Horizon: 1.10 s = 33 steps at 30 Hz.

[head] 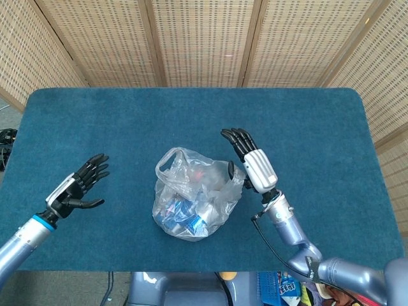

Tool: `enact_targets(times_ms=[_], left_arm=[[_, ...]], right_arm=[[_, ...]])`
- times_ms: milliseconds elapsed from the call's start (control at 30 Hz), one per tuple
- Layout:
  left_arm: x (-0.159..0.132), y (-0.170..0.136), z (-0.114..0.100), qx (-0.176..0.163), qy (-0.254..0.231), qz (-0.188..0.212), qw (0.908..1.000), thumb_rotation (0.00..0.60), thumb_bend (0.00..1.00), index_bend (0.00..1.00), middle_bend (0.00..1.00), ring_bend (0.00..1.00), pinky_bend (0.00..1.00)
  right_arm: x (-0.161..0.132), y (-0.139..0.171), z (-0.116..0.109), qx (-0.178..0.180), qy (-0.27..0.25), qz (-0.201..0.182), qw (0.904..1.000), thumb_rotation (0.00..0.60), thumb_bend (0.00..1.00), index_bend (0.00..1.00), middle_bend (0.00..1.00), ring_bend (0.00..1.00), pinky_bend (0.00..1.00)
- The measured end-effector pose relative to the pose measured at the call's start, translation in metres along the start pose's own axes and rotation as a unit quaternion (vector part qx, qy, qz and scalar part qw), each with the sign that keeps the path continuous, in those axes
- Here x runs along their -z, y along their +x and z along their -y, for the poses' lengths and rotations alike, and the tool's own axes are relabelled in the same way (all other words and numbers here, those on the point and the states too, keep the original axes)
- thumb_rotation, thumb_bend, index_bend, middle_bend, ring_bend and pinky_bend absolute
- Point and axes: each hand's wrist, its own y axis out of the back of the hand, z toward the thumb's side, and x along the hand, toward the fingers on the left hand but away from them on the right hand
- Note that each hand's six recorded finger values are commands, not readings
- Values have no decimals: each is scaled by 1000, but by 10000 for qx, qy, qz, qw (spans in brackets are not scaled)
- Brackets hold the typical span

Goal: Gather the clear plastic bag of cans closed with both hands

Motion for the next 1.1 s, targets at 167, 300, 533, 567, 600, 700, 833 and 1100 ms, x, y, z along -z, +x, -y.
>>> enact_targets(times_ms=[167, 300, 533, 567, 600, 700, 833, 1100], left_arm=[[13, 40, 13, 418, -1226, -238, 9913, 600, 139, 0, 0, 0, 89], [30, 67, 26, 571, -1689, -454, 9829, 600, 137, 0, 0, 0, 114], [46, 93, 47, 667, -2212, -678, 9706, 600, 133, 1, 52, 53, 160], [46, 95, 48, 670, -2244, -681, 9698, 600, 129, 4, 61, 62, 171], [45, 96, 48, 675, -2276, -677, 9691, 600, 116, 9, 73, 74, 187], [41, 100, 51, 701, -2320, -660, 9679, 600, 71, 28, 108, 105, 233], [37, 104, 56, 741, -2343, -800, 9660, 600, 17, 35, 135, 139, 280], [31, 111, 70, 762, -2244, -1414, 9612, 600, 0, 48, 145, 150, 304]], right_arm=[[3, 0, -3, -31, 97, -1, 9999, 600, 799, 0, 110, 0, 0], [6, 0, -5, -20, 93, 29, 10000, 600, 800, 0, 110, 0, 0], [11, 0, -8, -29, 102, 58, 9999, 600, 799, 0, 111, 0, 0], [11, 0, -8, -30, 102, 57, 9999, 600, 799, 0, 111, 0, 0], [11, 0, -8, -31, 97, 57, 9999, 600, 799, 0, 110, 0, 0], [12, 0, -8, -47, 99, 55, 9999, 600, 802, 0, 111, 0, 0], [14, 0, -9, -59, 101, 62, 9999, 600, 800, 0, 111, 0, 0], [18, 2, -9, -79, 117, 86, 9999, 600, 801, 0, 112, 0, 0]])
